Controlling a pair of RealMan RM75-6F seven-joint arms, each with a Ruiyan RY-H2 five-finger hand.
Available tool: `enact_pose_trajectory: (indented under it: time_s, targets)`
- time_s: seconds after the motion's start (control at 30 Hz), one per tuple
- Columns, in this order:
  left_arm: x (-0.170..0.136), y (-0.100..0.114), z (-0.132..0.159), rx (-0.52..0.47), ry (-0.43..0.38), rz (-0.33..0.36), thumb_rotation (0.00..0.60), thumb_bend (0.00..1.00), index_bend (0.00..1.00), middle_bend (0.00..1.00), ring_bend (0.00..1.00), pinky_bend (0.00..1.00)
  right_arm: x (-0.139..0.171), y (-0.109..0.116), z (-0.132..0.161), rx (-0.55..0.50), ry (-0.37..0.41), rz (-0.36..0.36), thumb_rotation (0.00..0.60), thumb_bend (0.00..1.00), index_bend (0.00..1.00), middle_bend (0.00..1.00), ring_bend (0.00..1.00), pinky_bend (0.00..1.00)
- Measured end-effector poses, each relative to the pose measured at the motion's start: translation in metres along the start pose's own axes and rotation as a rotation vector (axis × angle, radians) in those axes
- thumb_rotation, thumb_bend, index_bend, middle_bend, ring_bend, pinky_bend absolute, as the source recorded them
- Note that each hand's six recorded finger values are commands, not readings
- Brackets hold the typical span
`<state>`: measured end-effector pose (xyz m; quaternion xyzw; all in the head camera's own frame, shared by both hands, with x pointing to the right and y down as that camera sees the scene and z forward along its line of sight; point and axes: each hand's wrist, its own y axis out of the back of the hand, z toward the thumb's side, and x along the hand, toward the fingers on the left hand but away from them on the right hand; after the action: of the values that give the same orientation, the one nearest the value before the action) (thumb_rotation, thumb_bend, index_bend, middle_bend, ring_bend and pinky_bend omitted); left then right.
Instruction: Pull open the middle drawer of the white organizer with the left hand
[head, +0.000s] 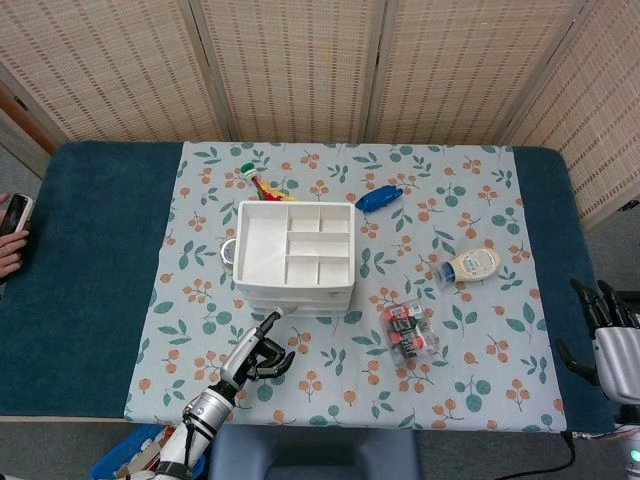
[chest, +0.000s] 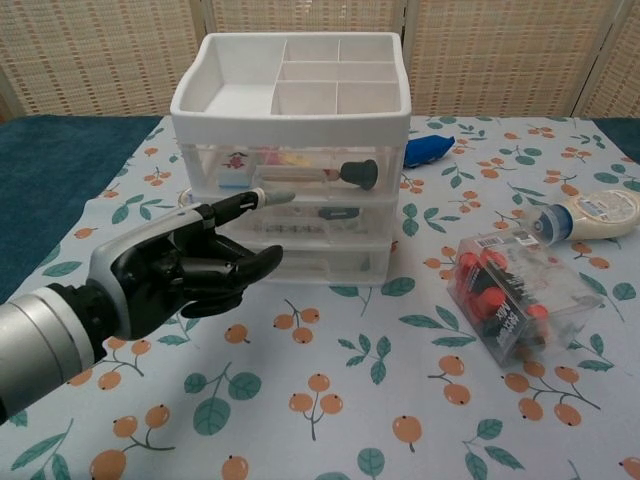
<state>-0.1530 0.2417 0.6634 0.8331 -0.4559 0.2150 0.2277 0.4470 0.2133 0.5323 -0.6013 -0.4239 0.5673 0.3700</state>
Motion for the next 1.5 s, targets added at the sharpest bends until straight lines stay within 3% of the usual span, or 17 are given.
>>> enact_pose_trajectory:
  time_s: [0.63,1.5]
  targets:
    - [0.021,-0.012,0.003,-0.227,0.021,0.014,0.600,0.43,0.14,1.00,1.00,1.00,0.007,-0.003,-0.005,-0.008,-0.024,-0.004,0.600,0.36,0.00,0.14,0.07,0.15]
    - [0.038,-0.021,0.006,-0.372,0.022,0.032,0.600,0.43,0.20,1.00,1.00,1.00,0.011,-0.004,-0.009,-0.007,-0.045,-0.001,0.600,0.36,0.00,0.14,0.07,0.15]
